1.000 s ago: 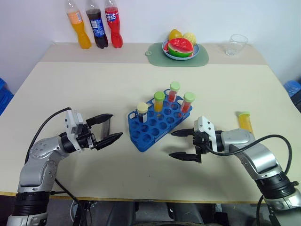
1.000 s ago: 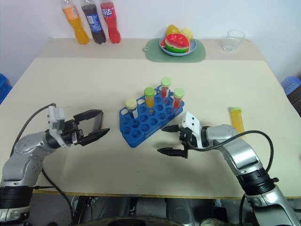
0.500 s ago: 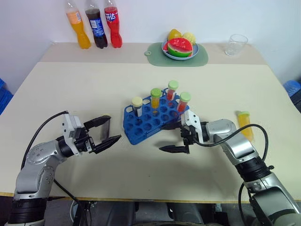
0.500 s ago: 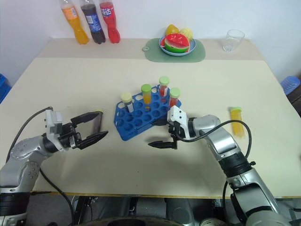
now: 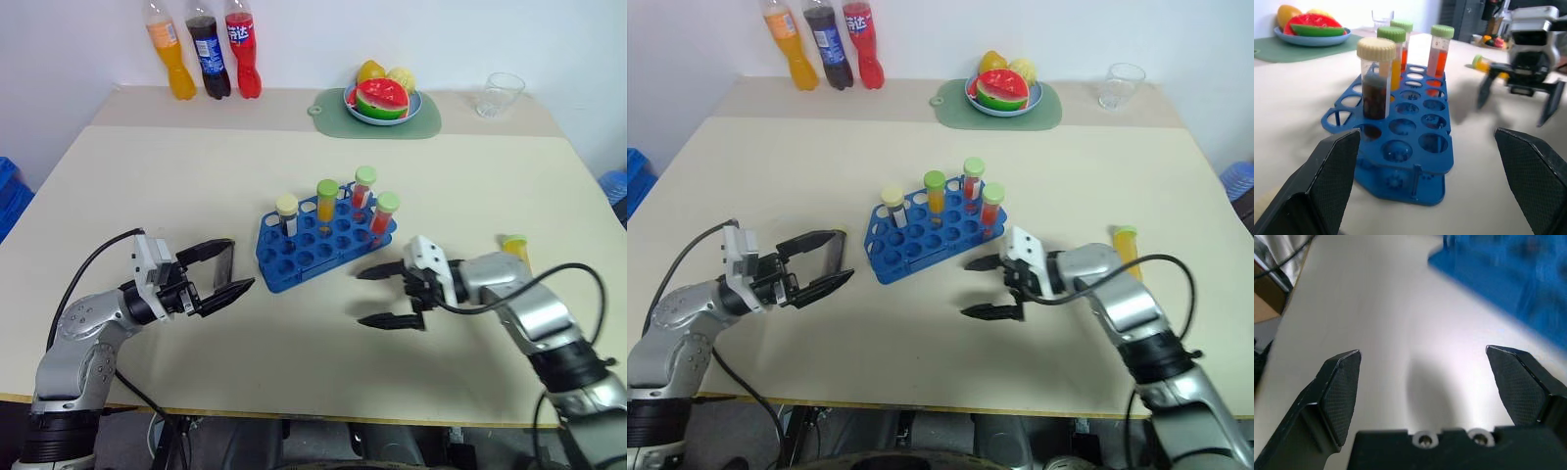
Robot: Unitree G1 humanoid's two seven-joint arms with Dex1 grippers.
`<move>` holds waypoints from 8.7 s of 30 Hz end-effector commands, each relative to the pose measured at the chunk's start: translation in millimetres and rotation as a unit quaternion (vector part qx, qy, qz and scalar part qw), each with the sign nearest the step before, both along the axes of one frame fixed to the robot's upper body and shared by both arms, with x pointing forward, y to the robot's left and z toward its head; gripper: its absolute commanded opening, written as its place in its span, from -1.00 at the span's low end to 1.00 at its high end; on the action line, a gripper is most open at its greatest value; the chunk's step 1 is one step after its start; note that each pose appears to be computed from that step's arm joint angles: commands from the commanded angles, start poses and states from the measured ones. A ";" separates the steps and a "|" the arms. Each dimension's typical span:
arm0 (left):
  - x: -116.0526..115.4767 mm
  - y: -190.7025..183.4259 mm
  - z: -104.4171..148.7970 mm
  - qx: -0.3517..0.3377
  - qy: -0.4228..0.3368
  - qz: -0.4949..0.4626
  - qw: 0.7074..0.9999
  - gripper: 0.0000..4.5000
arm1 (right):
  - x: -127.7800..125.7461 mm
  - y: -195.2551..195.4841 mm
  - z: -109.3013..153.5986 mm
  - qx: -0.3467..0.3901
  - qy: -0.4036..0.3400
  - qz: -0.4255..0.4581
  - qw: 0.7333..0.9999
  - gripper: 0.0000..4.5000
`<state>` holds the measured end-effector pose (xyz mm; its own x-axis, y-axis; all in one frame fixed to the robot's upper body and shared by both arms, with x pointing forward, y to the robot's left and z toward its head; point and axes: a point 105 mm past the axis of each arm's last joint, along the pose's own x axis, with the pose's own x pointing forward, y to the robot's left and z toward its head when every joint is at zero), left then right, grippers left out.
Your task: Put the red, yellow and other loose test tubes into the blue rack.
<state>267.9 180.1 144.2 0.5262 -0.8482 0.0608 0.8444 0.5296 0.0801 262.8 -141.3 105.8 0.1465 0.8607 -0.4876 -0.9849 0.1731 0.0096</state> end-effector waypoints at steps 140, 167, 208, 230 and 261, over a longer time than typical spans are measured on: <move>13.0 21.6 41.4 -0.137 -0.056 0.097 0.984 1.00 | 58.3 71.2 34.1 0.282 -0.349 -0.167 0.878 0.96; 40.5 27.9 28.2 -0.027 0.403 0.416 0.815 1.00 | 25.1 -14.6 53.2 0.088 -0.341 -0.045 0.935 0.96; 70.4 8.4 5.6 -0.030 0.472 0.421 0.774 -0.58 | -2.5 -3.7 61.0 0.097 -0.293 0.030 0.951 1.00; 27.8 -64.2 83.5 -0.032 -0.185 0.092 0.978 -0.58 | -1.2 -23.7 63.5 0.087 -0.296 -0.026 0.951 1.00; 24.6 -101.6 15.9 -0.044 -0.172 0.008 0.984 -0.58 | -21.2 -42.1 82.7 0.047 -0.280 -0.077 0.956 1.00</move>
<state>290.9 72.8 165.8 0.4494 -0.8270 0.3378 0.7728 0.5496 0.3174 243.0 -190.2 178.9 0.4998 0.8319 -0.2413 -0.8138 0.3557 -0.4596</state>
